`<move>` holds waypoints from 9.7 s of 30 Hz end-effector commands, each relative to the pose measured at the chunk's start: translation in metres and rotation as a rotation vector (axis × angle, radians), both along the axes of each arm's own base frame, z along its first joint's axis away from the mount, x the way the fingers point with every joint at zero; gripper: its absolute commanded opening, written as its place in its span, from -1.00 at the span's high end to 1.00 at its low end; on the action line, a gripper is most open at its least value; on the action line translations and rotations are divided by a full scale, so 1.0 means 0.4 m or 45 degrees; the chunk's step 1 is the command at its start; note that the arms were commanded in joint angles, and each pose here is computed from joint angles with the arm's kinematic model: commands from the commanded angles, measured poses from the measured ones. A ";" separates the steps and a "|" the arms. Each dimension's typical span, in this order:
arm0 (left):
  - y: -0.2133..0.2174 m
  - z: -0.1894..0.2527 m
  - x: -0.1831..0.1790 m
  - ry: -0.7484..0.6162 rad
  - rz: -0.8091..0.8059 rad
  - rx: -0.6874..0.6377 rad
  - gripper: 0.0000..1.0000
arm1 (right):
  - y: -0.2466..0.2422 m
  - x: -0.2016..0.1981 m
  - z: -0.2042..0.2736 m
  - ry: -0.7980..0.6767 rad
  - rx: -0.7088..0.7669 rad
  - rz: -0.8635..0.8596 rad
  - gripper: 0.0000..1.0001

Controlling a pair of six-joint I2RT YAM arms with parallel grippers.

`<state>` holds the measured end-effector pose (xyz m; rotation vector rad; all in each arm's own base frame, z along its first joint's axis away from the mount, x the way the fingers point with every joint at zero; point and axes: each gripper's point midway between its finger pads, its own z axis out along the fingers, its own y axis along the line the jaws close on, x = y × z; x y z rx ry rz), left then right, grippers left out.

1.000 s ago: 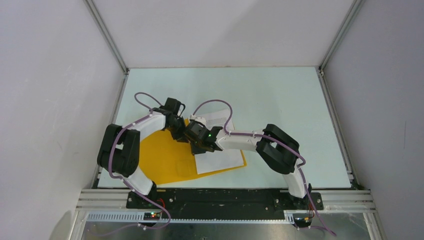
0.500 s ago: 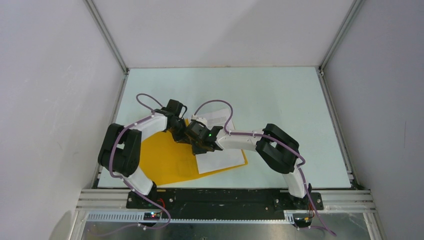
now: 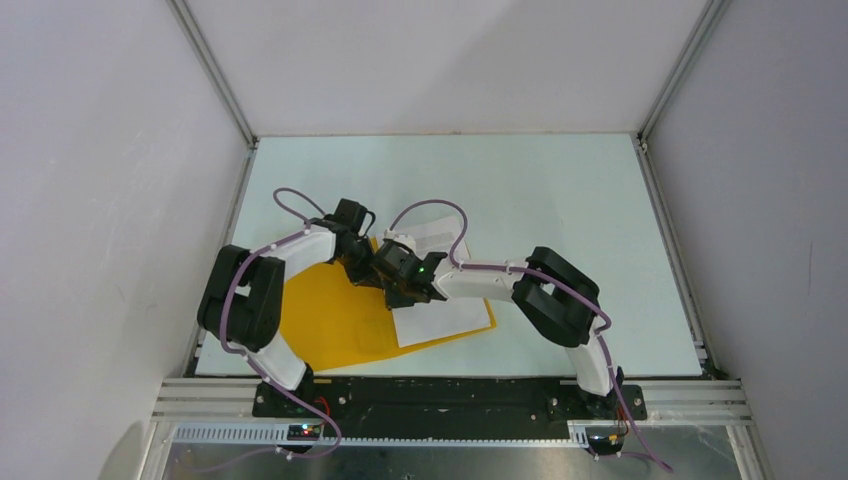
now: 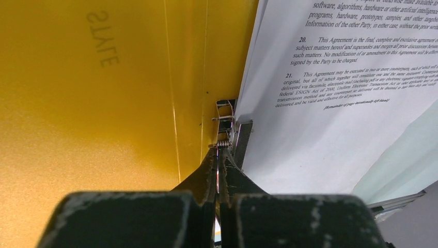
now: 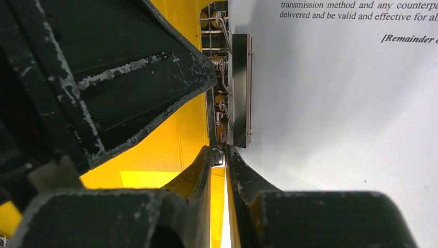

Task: Put the files into the folder

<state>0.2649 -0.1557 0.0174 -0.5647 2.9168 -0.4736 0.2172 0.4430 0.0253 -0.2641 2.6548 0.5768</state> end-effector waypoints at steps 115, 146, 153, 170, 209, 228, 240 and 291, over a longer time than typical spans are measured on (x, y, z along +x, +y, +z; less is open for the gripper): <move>0.099 -0.158 -0.116 0.250 0.056 0.331 1.00 | -0.028 0.052 0.126 0.320 0.567 -0.241 0.31; 0.097 -0.157 -0.117 0.253 0.054 0.324 1.00 | -0.069 0.022 0.046 0.337 0.359 -0.255 0.96; 0.097 -0.157 -0.116 0.252 0.053 0.324 1.00 | -0.111 -0.004 -0.016 0.329 0.202 -0.251 1.00; 0.102 -0.151 -0.105 0.228 0.039 0.337 1.00 | -0.203 -0.048 -0.138 0.359 0.028 -0.287 1.00; 0.116 -0.158 -0.108 0.218 0.041 0.388 1.00 | -0.326 -0.045 -0.204 0.265 -0.226 -0.365 1.00; 0.107 -0.161 -0.114 0.225 0.033 0.390 1.00 | -0.284 -0.046 -0.192 0.255 -0.150 -0.295 1.00; 0.098 -0.147 -0.103 0.198 0.040 0.372 1.00 | -0.187 -0.029 -0.071 0.206 0.008 -0.192 1.00; 0.103 -0.155 -0.131 0.205 0.186 0.358 1.00 | -0.301 -0.066 -0.177 0.259 -0.155 -0.224 1.00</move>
